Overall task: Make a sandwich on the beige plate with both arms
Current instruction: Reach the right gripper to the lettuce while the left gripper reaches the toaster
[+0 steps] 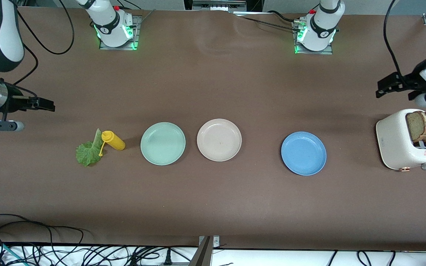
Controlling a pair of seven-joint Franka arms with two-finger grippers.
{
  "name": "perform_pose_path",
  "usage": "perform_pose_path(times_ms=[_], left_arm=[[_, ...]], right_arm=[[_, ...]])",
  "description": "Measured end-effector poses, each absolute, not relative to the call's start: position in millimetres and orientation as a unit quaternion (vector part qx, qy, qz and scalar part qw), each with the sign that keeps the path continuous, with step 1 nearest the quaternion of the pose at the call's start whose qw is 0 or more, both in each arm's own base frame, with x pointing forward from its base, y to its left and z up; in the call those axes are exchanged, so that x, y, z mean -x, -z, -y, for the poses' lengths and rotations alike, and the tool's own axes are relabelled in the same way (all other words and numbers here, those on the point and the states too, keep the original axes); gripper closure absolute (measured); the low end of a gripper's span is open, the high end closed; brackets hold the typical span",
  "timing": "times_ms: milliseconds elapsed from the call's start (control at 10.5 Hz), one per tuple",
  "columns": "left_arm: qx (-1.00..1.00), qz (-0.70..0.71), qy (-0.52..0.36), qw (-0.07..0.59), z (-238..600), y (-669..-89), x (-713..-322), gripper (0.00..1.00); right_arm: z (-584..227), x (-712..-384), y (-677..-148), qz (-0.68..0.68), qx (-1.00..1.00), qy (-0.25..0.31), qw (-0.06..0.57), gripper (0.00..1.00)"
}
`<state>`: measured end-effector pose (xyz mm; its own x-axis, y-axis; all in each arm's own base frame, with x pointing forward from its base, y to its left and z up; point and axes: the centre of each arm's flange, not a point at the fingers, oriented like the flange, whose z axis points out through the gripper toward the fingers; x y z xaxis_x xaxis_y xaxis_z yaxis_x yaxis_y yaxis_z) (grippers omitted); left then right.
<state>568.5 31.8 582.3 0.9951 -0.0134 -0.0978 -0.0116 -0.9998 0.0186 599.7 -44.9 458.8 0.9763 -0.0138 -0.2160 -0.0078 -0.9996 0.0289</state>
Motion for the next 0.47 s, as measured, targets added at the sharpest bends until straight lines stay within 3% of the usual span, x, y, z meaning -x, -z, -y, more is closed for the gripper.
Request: perform_pose_path(times_ms=[475], left_arm=[[-0.998,-0.013,0.055,0.024,-187,-493,-593,0.0]], right_arm=[[49,-622,-383,0.01,-0.991,0.129,0.01,0.0]])
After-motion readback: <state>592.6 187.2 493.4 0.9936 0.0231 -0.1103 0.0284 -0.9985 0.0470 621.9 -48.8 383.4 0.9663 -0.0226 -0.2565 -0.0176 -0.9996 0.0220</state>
